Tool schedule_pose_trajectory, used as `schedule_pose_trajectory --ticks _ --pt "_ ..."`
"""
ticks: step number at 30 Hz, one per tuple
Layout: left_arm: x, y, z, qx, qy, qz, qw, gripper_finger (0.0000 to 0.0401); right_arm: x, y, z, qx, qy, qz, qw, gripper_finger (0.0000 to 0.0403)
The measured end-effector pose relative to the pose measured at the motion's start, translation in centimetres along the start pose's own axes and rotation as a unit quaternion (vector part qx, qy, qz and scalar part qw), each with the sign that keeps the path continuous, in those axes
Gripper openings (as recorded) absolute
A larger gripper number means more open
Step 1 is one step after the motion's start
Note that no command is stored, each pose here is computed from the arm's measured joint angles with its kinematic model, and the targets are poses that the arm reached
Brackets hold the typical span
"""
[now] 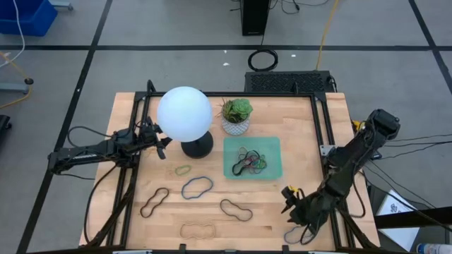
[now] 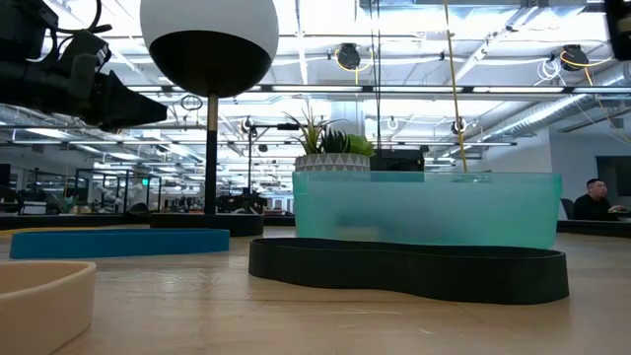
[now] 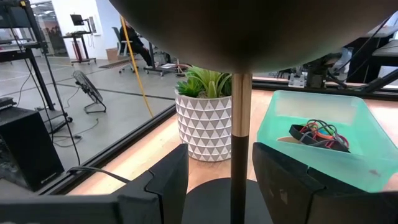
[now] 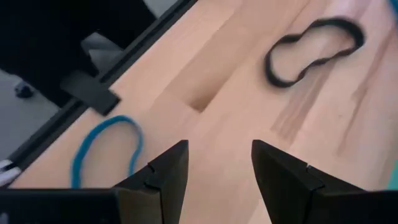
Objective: Pick and place rubber bands into bin
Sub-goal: Put the bottom blue rubber band into the blue bin
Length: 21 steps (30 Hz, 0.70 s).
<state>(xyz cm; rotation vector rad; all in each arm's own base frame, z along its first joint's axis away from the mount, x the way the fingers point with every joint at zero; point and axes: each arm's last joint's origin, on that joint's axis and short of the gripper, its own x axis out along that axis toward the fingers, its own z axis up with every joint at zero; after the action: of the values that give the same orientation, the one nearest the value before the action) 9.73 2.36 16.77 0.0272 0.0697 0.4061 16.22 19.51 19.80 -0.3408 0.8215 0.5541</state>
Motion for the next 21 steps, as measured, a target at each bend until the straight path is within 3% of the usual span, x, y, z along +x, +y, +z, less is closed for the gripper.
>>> schedule_pose_trajectory --ticks 4,11,21 --pt "0.0 0.0 0.0 0.000 0.000 0.000 1.000 0.0186 0.3 1.2 0.6 0.034 0.039 0.008 0.999 0.0169" --pt "0.0 0.0 0.0 0.002 0.000 0.000 1.000 0.0186 2.3 2.8 -0.7 0.129 0.130 0.080 0.980 0.0169" --pt "0.0 0.0 0.0 0.000 0.000 0.000 1.000 0.0186 5.0 3.3 -2.2 0.135 0.191 0.069 0.970 0.0169"
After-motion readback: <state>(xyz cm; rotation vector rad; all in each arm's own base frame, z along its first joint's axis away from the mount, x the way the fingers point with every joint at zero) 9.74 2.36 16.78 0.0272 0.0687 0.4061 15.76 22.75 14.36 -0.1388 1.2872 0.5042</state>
